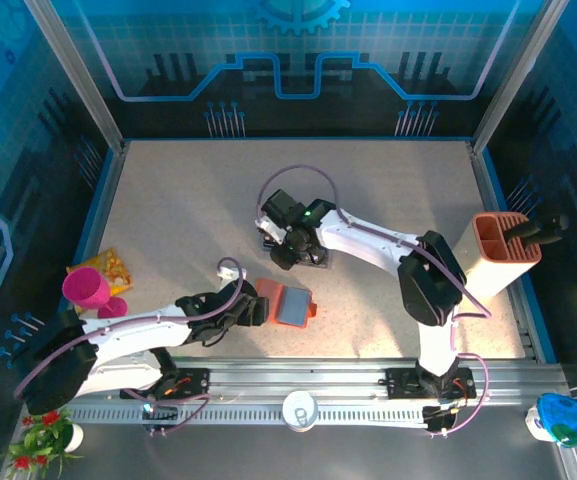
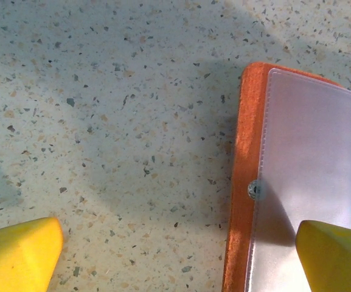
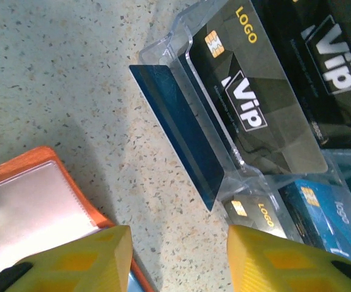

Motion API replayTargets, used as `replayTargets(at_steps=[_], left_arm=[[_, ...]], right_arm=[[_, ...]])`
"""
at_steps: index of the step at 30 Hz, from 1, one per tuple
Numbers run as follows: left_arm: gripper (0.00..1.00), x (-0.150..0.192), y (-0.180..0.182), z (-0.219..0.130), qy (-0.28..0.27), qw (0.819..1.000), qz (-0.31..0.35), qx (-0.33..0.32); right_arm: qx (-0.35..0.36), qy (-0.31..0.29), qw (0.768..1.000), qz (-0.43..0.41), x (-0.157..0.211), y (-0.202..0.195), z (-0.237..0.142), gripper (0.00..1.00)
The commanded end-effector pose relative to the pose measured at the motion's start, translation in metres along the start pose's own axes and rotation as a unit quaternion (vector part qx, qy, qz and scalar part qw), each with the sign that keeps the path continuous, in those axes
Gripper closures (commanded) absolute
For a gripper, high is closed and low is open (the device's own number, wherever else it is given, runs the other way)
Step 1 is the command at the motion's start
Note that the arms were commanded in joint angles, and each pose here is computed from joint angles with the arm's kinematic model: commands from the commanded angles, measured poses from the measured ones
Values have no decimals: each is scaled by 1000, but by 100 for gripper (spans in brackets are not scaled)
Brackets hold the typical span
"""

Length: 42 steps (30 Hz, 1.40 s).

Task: Put the credit cards into the card holder
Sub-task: Pick up the credit card from the storage box.

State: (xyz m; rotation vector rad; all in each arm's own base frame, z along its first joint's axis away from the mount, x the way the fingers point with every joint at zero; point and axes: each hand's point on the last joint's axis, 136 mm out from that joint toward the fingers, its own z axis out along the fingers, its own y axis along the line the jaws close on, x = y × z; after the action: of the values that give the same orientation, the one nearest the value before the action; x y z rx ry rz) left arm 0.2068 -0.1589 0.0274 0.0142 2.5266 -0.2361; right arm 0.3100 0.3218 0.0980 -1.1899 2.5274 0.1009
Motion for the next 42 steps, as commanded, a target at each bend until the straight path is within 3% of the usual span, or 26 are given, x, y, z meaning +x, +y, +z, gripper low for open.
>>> replayTargets(at_steps=[1, 24, 30, 42], left_arm=[[1, 2, 9, -1, -3, 1000, -8, -12], [1, 3, 8, 1, -2, 1000, -7, -12], [1, 4, 9, 2, -1, 1000, -6, -13], [1, 3, 7, 1, -1, 1000, -8, -10]], right_arm=[[23, 20, 999, -31, -1, -4, 3, 55], [19, 46, 997, -57, -16, 8, 38, 61], [17, 49, 997, -62, -18, 8, 43, 68], [19, 41, 995, -93, -21, 8, 34, 96]])
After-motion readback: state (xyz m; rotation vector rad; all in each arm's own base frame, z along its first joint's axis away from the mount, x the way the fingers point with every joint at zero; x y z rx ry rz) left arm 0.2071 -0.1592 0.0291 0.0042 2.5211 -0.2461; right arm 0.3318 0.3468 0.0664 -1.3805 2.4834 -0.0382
